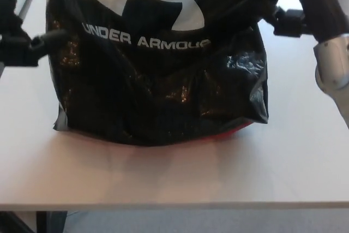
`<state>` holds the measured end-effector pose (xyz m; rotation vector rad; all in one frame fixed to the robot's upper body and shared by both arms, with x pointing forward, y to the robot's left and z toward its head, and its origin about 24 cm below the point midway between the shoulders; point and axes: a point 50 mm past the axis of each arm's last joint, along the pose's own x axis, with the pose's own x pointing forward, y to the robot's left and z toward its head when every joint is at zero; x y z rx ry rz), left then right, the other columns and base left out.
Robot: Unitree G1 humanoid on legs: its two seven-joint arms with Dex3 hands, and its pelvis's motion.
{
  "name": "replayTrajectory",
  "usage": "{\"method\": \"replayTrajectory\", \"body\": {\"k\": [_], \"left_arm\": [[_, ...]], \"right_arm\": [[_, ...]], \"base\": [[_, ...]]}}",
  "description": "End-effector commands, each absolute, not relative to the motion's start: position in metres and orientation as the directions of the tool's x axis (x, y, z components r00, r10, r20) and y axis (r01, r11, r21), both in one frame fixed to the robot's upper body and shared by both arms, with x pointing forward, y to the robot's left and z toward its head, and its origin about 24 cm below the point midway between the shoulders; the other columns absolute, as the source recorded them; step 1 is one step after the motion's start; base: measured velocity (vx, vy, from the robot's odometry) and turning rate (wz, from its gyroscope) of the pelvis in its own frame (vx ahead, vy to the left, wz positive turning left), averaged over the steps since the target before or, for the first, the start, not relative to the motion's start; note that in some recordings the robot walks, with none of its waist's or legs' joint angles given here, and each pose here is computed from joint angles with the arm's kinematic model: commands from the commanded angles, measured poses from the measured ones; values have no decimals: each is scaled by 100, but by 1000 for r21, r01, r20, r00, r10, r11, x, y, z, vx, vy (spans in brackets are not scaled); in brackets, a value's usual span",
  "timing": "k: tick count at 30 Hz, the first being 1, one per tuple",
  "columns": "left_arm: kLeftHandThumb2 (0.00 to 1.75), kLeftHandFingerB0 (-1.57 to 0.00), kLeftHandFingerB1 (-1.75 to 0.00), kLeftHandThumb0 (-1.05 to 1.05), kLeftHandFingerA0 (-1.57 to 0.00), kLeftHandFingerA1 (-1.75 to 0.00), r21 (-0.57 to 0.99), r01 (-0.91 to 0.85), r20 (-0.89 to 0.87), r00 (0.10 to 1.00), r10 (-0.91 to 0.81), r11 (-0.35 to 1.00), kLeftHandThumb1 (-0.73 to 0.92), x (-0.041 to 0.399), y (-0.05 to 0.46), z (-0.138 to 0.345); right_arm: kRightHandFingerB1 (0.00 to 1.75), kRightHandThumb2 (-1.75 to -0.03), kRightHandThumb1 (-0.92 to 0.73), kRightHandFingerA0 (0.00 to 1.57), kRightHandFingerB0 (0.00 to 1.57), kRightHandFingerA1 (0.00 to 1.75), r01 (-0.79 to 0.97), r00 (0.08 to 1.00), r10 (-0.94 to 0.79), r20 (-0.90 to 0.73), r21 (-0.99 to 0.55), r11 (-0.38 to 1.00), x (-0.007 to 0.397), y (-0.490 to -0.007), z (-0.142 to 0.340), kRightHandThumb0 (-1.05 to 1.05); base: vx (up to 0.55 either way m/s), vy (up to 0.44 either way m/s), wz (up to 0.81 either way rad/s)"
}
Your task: A plastic bag is kept infront of the robot in the middle of the desk and the robot uses both its hands to grab it from the top and lifts it up and then releases it.
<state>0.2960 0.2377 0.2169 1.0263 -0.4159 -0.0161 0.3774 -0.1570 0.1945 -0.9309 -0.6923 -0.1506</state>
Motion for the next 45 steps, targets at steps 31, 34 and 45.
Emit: {"method": "replayTrajectory", "body": {"k": [31,34,45], "left_arm": [[66,-21,-28,-70,-22,-31,683,113,47,979,-198,722,89,101,261,92],[67,-20,-27,-70,-21,-31,671,111,61,977,-203,733,89,98,262,92],[67,-20,-28,-70,-23,-32,681,90,102,971,-215,727,85,93,262,94]], "right_arm": [[0,-68,-75,4,0,32,69,928,251,274,-790,609,228,-225,137,-80],[6,-101,-64,2,0,25,81,933,256,252,-842,534,220,-234,143,-92],[7,-100,-58,0,0,24,32,971,165,172,-781,624,215,-308,158,-89]], "base": [[0,0,0],[0,0,0],[0,0,0]]}}
